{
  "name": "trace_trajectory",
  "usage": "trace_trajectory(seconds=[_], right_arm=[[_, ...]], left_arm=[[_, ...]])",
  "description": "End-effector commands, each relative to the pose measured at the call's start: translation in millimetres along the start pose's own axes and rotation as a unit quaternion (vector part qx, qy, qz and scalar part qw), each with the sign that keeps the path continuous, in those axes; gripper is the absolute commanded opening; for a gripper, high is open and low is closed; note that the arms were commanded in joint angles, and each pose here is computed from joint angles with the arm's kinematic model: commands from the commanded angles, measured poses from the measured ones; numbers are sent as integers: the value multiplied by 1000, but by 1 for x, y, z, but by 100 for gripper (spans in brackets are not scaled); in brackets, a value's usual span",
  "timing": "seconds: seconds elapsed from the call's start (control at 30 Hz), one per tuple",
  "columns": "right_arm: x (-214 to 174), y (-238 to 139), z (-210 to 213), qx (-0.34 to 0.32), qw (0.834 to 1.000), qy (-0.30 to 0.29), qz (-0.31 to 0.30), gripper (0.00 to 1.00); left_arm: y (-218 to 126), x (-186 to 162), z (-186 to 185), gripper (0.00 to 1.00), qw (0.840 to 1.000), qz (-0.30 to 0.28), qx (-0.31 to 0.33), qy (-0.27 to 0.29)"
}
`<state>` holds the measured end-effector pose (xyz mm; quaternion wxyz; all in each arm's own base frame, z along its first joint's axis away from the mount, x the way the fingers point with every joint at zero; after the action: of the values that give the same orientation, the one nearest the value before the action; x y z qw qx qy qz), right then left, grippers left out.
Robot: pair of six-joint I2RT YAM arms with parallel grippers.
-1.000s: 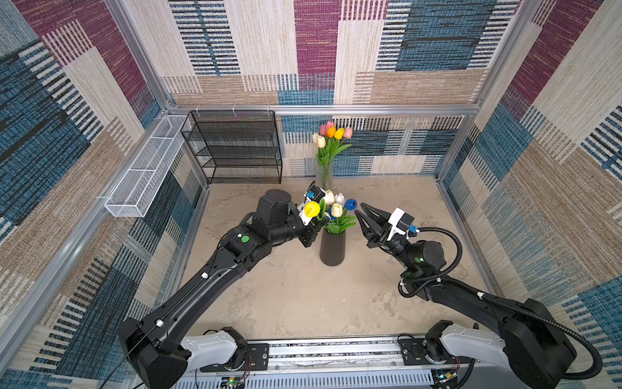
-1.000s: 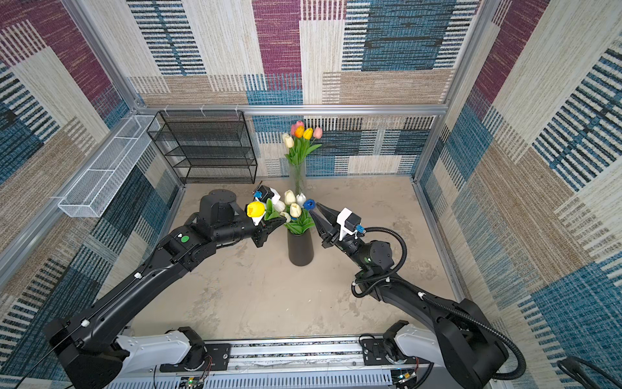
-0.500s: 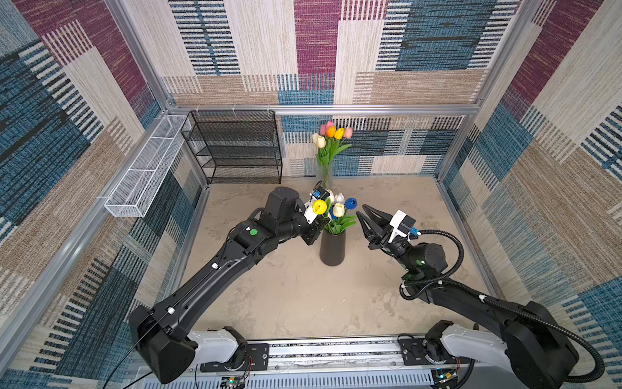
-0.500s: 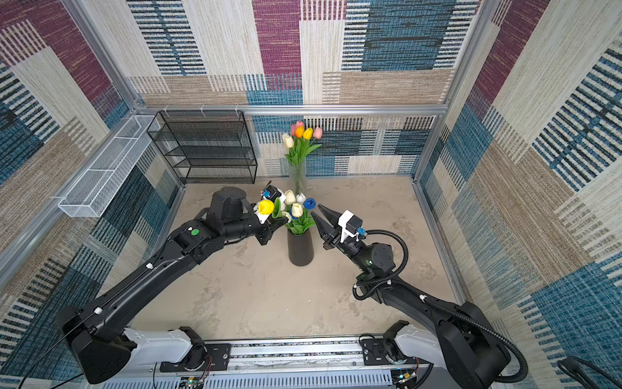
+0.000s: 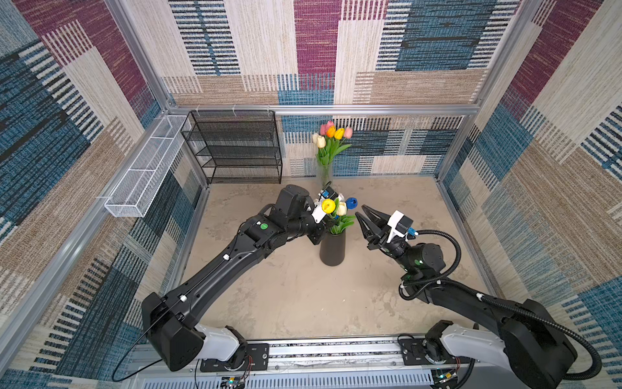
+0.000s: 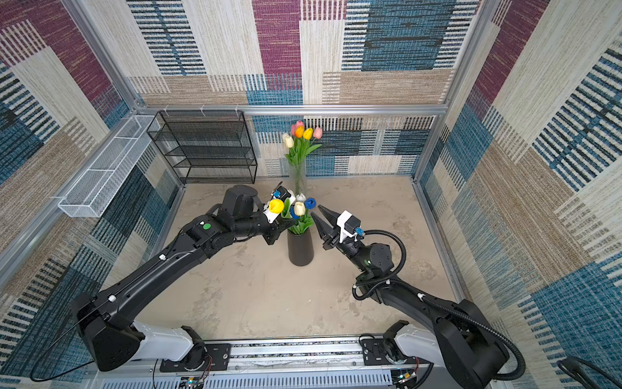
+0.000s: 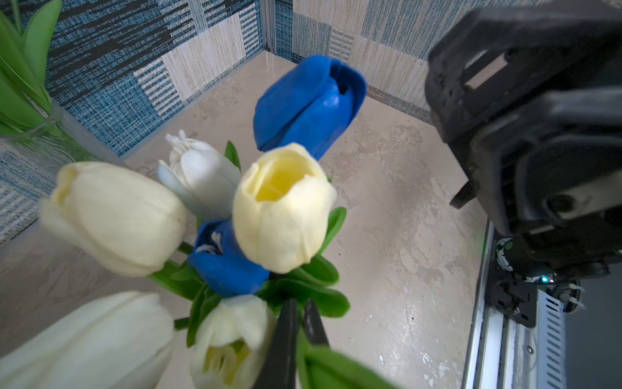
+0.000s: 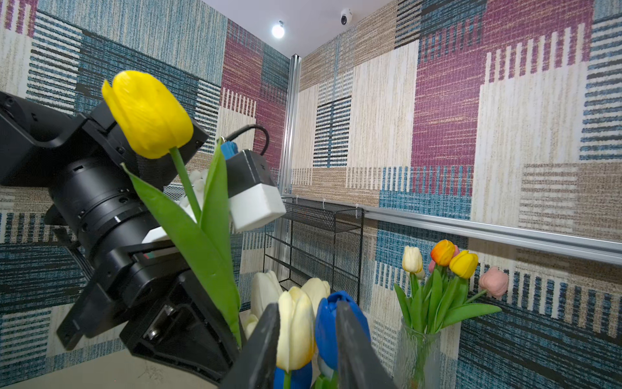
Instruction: Arrange the flowers into the vase
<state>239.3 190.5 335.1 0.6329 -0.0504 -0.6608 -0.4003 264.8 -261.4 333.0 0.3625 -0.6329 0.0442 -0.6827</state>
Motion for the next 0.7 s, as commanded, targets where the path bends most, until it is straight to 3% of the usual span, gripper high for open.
trace_trajectory(seconds=[0.0,0.17,0.23,0.33,0.5,0.67], right_arm=[[1,1,0,1,1000,-4,-7,32],[1,2,-1,1,1000,-3,-4,32],[4,-1,2,7,1000,-5,-11,32],[10,-7,8,20,1000,-11,-21,32],[15,-13,8,8,1000,-15,-22,34],[10,-19,-6,-32,999,19,2,36]], left_arm=[[0,-3,-3,20,1000,4,-5,0],[-9,-12,-5,63,1000,24,5,-3],[-15,-15,-5,72,999,33,12,1],[-22,-19,-6,81,998,54,16,12],[-31,-21,-8,85,996,82,6,29],[-50,-12,-2,86,998,29,34,38]])
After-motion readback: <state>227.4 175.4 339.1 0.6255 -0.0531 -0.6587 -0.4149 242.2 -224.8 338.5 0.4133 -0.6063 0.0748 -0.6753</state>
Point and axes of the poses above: each gripper's point midway between its finger pads, its own y axis out along the fingers, its own z axis along the line the jaws close on, x = y × z, the point moved 6 cm from there along -y, back along the fingers, and after that the axes turned 15 degrees about y, right-handed, at the moved point
